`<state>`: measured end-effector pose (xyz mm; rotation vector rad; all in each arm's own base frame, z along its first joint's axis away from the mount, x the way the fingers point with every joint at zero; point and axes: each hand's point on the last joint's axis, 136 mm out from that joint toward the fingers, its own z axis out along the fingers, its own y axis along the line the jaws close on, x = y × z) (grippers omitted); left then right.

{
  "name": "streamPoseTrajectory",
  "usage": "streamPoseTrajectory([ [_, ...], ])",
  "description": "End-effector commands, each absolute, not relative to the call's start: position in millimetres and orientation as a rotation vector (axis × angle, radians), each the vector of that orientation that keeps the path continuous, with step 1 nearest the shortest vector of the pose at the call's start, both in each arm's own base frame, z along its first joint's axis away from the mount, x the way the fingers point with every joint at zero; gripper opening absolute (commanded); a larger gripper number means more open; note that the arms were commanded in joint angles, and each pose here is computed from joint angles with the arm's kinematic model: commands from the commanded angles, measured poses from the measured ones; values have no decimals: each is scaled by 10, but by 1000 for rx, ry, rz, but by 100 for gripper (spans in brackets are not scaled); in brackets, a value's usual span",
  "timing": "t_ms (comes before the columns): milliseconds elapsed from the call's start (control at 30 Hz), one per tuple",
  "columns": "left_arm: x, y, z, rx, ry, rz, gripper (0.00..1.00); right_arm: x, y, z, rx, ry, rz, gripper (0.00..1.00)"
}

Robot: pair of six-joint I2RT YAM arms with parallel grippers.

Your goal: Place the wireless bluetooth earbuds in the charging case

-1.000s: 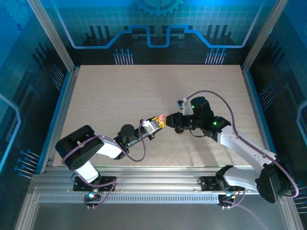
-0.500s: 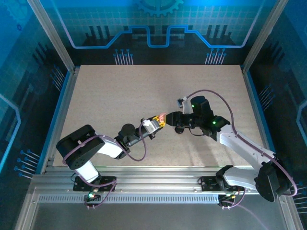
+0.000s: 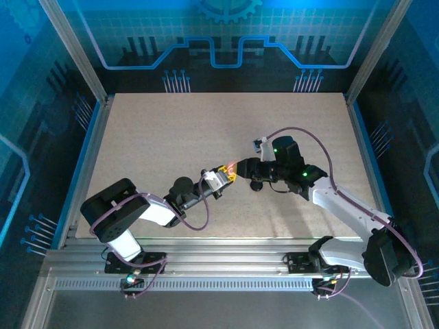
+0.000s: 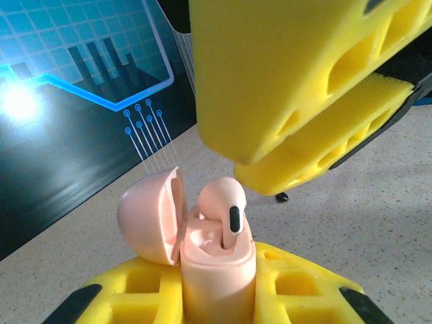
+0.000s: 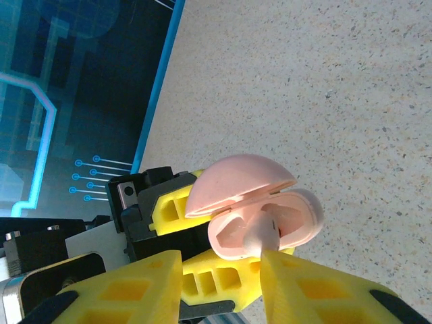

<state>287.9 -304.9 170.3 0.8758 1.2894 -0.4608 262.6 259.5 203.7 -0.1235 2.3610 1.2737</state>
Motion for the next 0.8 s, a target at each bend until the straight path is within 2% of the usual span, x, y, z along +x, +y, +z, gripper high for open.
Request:
streamPoseTrajectory([
  [0,2829,-3059,1903,852,1229,-476,19,2676,2592,2082,-114,2335,1292,36],
  [767,2813,-3041,1919,847,1227,-476,19,2692,2708,2180,-190,2293,1347,35],
])
